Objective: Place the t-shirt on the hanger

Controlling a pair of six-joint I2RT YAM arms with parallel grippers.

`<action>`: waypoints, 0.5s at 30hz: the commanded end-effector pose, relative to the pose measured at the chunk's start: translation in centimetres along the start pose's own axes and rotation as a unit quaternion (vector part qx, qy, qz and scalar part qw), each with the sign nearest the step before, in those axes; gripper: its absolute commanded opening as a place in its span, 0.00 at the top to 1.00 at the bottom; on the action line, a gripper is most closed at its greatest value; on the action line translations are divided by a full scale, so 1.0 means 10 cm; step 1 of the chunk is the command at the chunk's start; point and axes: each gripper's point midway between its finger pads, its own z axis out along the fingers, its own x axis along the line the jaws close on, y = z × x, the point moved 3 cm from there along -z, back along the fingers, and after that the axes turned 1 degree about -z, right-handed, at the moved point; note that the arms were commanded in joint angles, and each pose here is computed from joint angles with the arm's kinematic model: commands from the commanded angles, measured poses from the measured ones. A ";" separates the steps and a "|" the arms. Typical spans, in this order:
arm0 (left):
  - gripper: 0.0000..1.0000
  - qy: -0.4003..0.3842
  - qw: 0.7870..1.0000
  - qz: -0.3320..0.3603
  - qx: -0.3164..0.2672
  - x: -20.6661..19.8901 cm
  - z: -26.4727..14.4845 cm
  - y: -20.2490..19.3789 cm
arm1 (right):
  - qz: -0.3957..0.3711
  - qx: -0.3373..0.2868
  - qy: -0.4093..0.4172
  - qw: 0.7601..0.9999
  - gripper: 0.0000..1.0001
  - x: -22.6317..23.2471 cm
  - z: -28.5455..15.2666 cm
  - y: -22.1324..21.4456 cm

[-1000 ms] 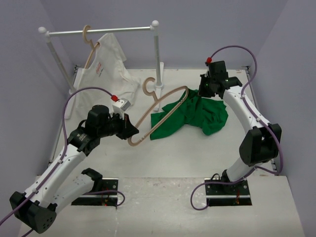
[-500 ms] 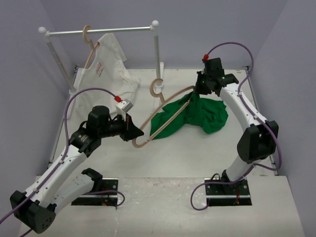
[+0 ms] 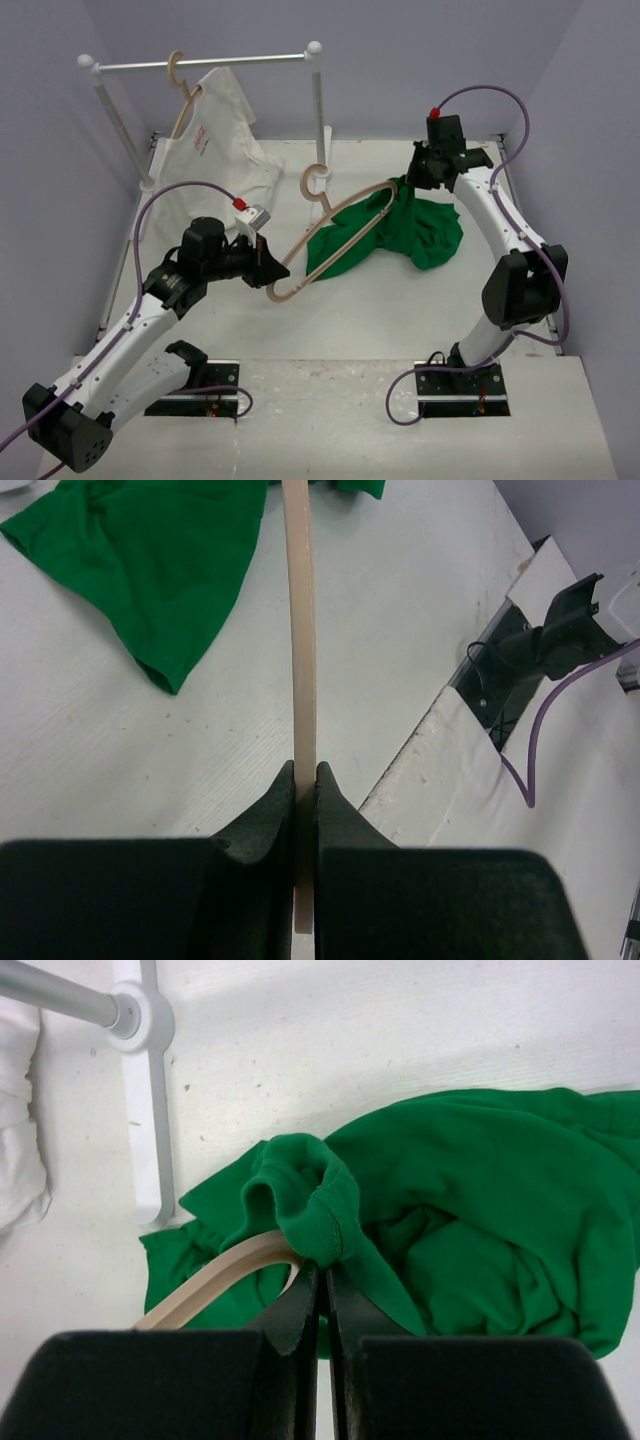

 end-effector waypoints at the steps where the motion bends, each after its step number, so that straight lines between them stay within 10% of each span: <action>1: 1.00 -0.024 0.999 0.016 -0.032 -0.08 0.05 0.16 | -0.014 -0.017 0.058 0.998 1.00 0.19 -0.16 0.10; 15: 1.00 -0.136 0.987 0.038 -0.077 -0.39 0.20 0.39 | -0.083 -0.041 0.152 0.984 1.00 0.63 -0.66 0.09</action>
